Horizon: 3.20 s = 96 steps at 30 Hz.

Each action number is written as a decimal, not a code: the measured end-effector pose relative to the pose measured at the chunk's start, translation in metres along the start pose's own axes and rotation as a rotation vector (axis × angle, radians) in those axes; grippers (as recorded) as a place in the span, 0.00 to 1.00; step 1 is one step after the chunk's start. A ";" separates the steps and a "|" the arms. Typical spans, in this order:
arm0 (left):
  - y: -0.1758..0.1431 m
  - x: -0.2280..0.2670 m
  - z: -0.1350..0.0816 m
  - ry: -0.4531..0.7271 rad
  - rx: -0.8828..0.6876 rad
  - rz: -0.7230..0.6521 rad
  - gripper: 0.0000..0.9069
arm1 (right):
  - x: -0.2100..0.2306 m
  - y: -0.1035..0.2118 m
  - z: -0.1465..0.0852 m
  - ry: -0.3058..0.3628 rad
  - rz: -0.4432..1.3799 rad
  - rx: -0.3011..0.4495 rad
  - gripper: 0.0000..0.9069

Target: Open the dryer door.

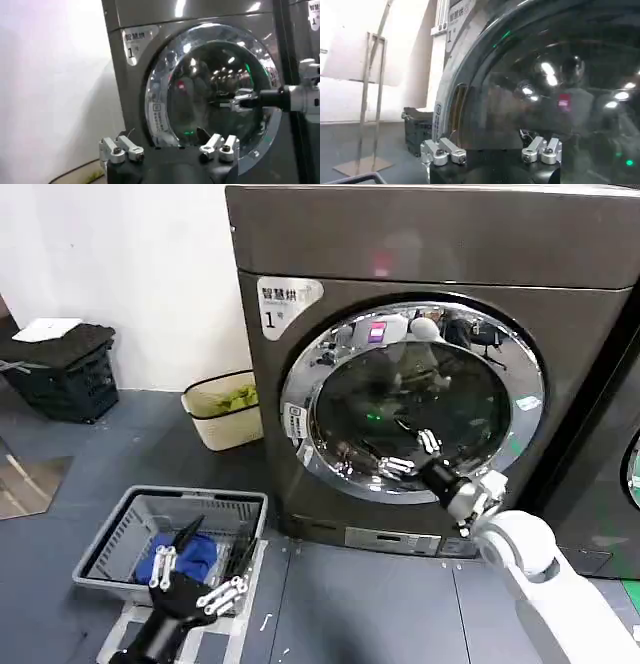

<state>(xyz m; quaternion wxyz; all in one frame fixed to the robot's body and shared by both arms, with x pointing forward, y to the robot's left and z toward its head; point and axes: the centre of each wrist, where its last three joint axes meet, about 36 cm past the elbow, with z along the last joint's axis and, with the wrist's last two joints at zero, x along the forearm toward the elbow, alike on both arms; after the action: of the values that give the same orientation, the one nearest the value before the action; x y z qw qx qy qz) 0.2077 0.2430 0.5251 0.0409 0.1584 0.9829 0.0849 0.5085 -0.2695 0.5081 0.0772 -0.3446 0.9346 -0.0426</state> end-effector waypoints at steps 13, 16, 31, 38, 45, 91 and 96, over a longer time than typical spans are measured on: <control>0.001 0.001 -0.001 0.004 -0.001 -0.006 1.00 | -0.036 0.003 -0.003 -0.003 -0.050 0.004 1.00; 0.001 0.001 -0.001 0.004 -0.001 -0.007 1.00 | -0.042 0.007 -0.003 -0.003 -0.059 0.003 1.00; 0.001 0.001 -0.002 -0.001 0.000 -0.015 1.00 | -0.069 0.023 0.001 0.015 -0.088 -0.009 1.00; 0.000 0.001 -0.002 0.000 0.003 -0.017 1.00 | -0.081 0.028 0.002 0.018 -0.102 -0.015 1.00; 0.001 0.002 -0.001 0.006 0.002 -0.019 1.00 | -0.093 0.035 0.003 0.017 -0.118 -0.020 1.00; 0.021 0.001 -0.007 -0.042 0.030 -0.044 1.00 | -0.116 0.023 0.020 -0.007 -0.527 -0.124 1.00; 0.031 0.000 -0.010 -0.067 0.022 -0.048 1.00 | -0.106 0.016 0.016 -0.017 -0.590 -0.123 1.00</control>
<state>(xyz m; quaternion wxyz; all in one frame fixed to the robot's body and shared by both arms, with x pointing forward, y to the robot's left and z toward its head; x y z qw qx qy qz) 0.2162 0.2701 0.5408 0.0740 0.1380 0.9853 0.0678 0.5809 -0.1891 0.5021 0.0483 -0.6057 0.7942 -0.0035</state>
